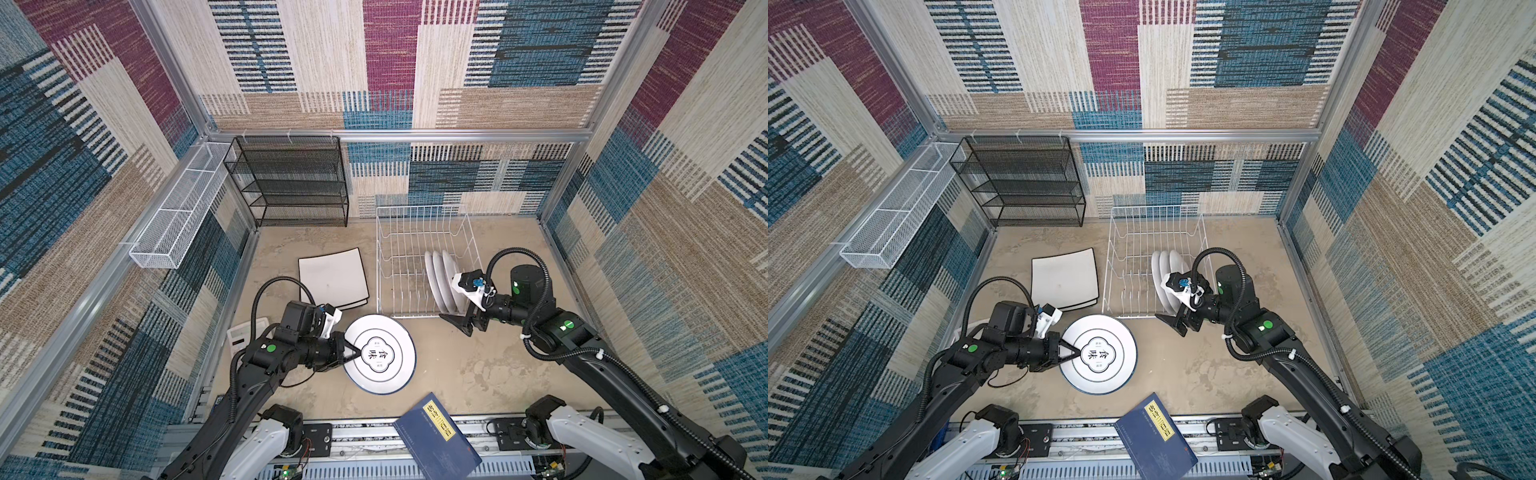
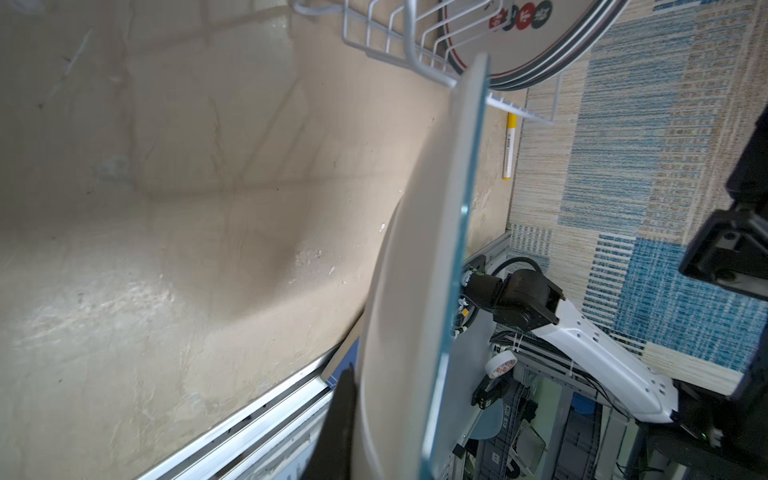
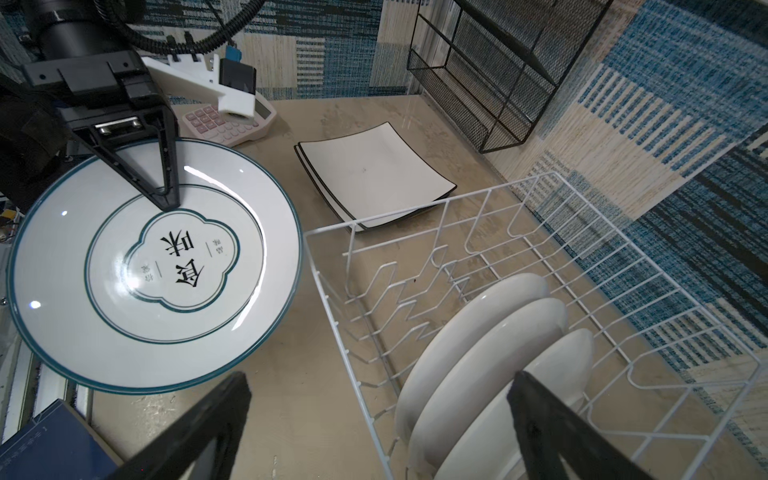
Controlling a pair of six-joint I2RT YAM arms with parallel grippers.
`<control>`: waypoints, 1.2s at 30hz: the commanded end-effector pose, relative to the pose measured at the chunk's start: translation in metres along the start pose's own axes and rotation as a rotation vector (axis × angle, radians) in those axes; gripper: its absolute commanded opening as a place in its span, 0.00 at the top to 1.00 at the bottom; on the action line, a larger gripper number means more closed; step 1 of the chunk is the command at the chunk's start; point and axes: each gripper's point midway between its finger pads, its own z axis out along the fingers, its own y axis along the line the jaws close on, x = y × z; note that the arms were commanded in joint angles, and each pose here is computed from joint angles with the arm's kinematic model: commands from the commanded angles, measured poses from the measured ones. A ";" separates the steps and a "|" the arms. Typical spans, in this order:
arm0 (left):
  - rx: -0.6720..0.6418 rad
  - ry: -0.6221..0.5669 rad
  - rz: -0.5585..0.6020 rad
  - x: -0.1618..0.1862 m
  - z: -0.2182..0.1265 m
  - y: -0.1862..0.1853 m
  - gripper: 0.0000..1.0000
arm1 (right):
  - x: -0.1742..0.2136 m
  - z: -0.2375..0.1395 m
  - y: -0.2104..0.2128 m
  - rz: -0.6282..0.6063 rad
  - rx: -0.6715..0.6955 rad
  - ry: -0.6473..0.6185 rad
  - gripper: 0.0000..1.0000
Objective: Unload the plates from the dish rack
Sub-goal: 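Lower the round plate flat onto the table with the left gripper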
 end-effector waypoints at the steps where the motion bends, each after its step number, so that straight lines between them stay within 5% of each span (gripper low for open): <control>1: 0.002 -0.015 -0.017 -0.003 0.004 0.004 1.00 | -0.006 -0.001 -0.003 -0.015 0.020 -0.028 0.01; 29: 0.009 -0.023 -0.150 -0.019 0.064 0.047 1.00 | -0.011 0.008 -0.026 0.007 0.116 -0.035 0.01; 36: -0.015 0.022 -0.178 -0.011 0.076 0.061 0.88 | -0.010 0.012 -0.029 0.017 0.127 -0.039 0.01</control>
